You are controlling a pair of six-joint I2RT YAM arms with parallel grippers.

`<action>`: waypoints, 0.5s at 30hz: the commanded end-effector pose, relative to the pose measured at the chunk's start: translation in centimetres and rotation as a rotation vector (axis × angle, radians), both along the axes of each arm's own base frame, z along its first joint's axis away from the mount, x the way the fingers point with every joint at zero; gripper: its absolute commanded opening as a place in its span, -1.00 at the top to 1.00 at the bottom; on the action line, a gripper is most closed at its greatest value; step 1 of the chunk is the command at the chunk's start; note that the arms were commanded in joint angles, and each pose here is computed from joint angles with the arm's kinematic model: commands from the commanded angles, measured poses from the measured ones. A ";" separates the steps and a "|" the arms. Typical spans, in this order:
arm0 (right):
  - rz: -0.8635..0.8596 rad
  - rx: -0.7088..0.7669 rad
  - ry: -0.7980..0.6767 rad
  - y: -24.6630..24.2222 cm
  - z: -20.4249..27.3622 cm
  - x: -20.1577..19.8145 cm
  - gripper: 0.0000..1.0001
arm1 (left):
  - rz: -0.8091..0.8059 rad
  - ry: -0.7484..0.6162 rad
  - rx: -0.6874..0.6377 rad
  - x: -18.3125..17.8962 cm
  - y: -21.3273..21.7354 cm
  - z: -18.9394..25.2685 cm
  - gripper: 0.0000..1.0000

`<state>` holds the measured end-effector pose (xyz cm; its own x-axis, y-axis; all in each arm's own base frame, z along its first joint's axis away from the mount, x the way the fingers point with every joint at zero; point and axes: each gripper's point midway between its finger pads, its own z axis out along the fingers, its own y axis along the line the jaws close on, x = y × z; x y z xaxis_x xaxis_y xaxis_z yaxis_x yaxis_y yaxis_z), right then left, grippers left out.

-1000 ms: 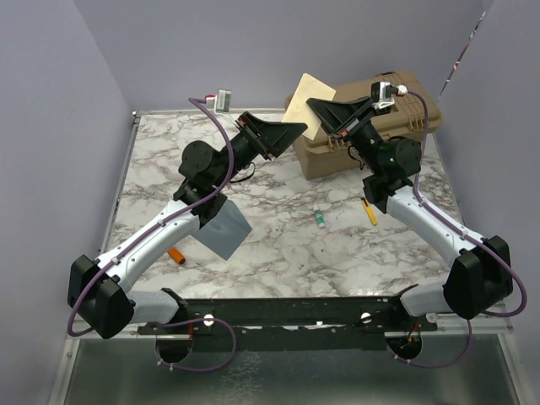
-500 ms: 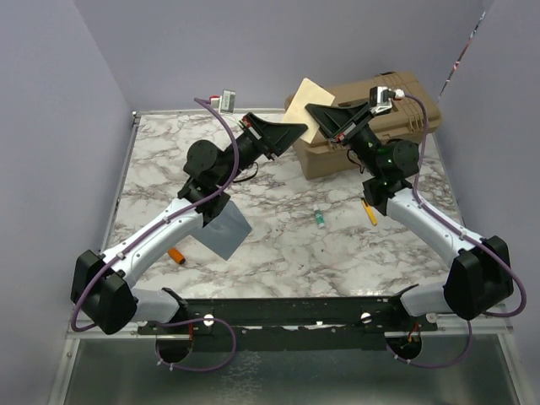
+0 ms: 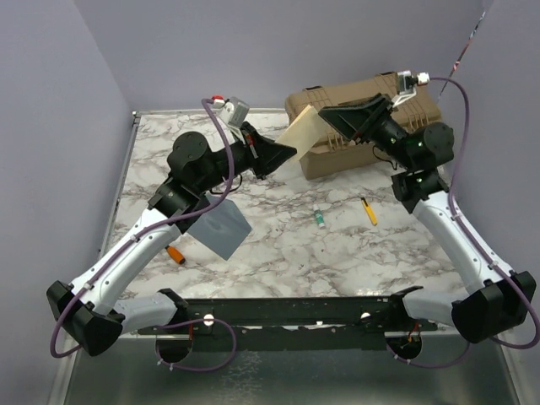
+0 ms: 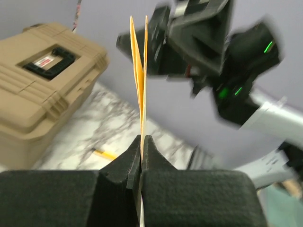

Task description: Place the letter into the envelope and seal it

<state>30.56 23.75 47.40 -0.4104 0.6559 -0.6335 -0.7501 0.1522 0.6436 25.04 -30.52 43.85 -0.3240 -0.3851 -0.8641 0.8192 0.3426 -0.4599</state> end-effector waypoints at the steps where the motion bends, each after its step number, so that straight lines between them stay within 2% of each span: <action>1: 0.072 -0.448 -0.228 1.3 -2.3 -1.7 -0.25 | -0.084 -0.091 0.390 -1.8 1.2 -6.2 1.00; 3: 0.085 -0.613 -0.298 1.0 -3.4 -1.8 -0.33 | -0.094 -0.122 0.471 -1.9 1.7 -7.7 1.00; 6: 0.113 -0.776 -0.408 0.3 -3.6 -2.2 -0.60 | -0.120 -0.166 0.573 -2.0 2.3 -10.0 1.00; 11: 0.314 -0.834 -0.549 0.6 -3.9 -5.2 -0.81 | -0.166 -0.130 0.777 -1.4 3.4 -14.5 1.00; 15: 0.400 -0.841 -0.546 0.9 -5.8 -5.5 -0.83 | -0.239 -0.133 0.831 -2.0 3.5 -15.4 1.00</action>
<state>27.27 24.51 46.54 0.0380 -0.0893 -0.9953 -0.9697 0.2371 -0.0583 24.26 -28.17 30.37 -0.2315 0.3114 -0.9216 0.9036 0.4197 -0.0852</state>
